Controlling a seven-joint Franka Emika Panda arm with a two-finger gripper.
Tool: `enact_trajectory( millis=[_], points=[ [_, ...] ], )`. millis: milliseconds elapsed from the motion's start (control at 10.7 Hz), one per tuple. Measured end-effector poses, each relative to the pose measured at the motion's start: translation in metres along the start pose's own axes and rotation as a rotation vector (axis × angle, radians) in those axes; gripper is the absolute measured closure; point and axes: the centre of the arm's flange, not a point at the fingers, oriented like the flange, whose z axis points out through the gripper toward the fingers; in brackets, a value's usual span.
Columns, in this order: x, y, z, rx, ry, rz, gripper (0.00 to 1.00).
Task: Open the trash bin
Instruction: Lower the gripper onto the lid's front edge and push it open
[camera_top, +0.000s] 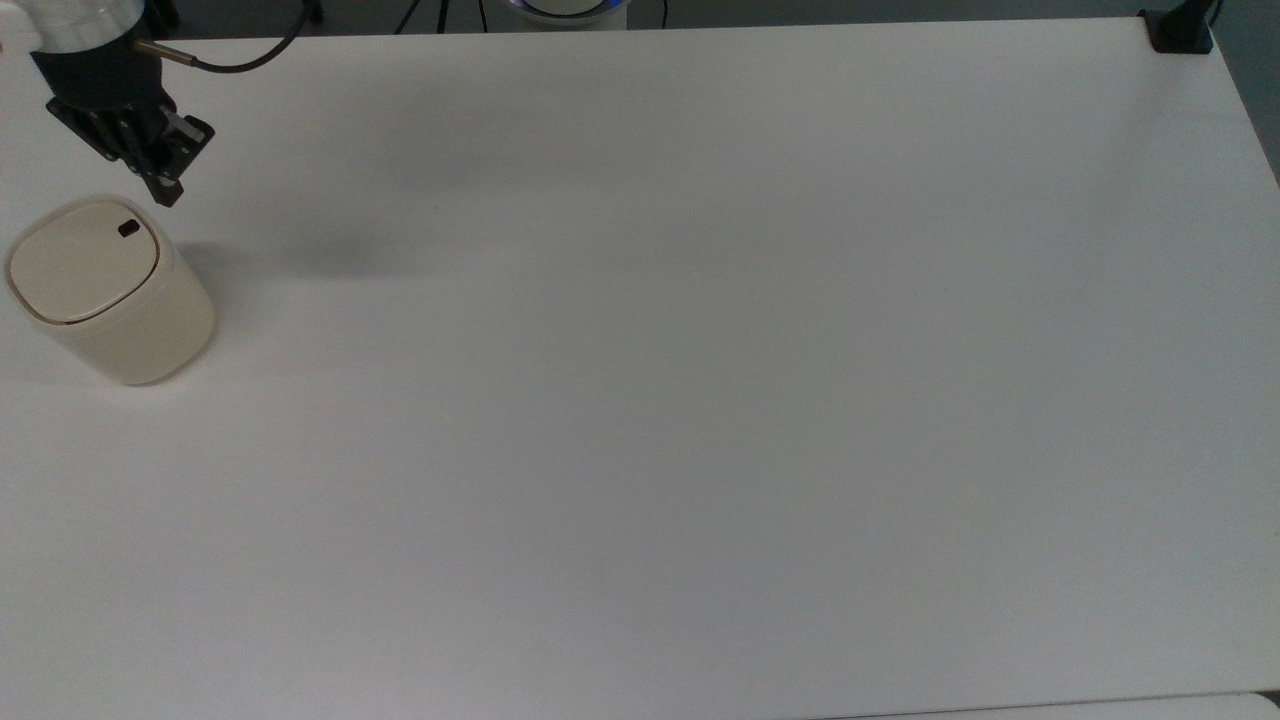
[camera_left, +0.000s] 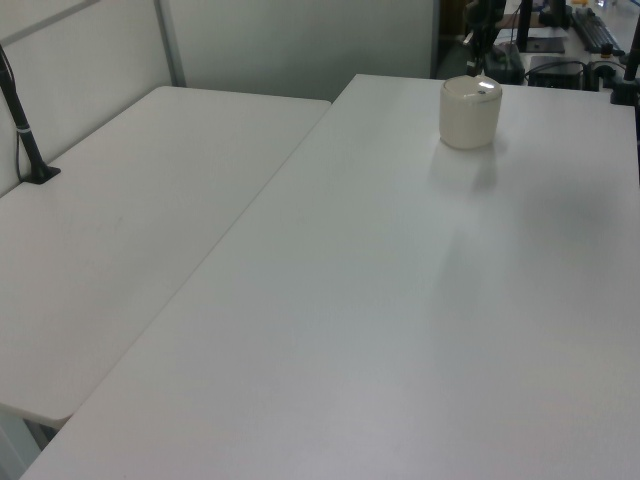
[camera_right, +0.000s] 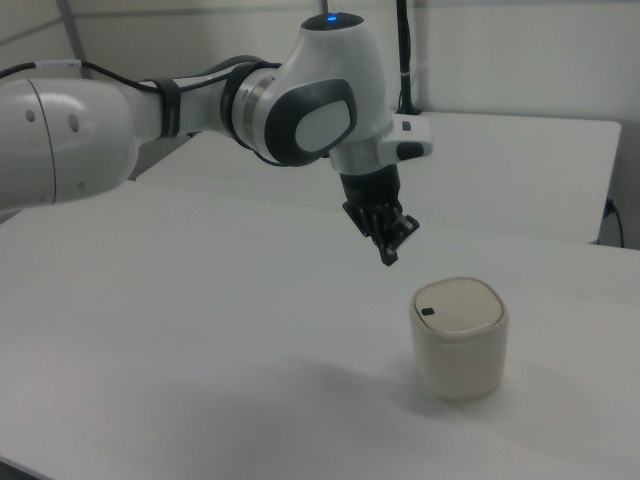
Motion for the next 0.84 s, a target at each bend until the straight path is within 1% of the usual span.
enact_trajectory(
  millis=[188, 375, 657, 844],
  points=[
    [0.004, 0.010, 0.007, -0.003, 0.020, 0.083, 0.99],
    [0.012, 0.016, 0.024, -0.004, 0.055, 0.131, 0.99],
    [0.014, 0.040, 0.032, -0.012, 0.081, 0.166, 0.98],
    [0.016, 0.043, 0.048, -0.012, 0.068, 0.170, 0.98]
  ],
)
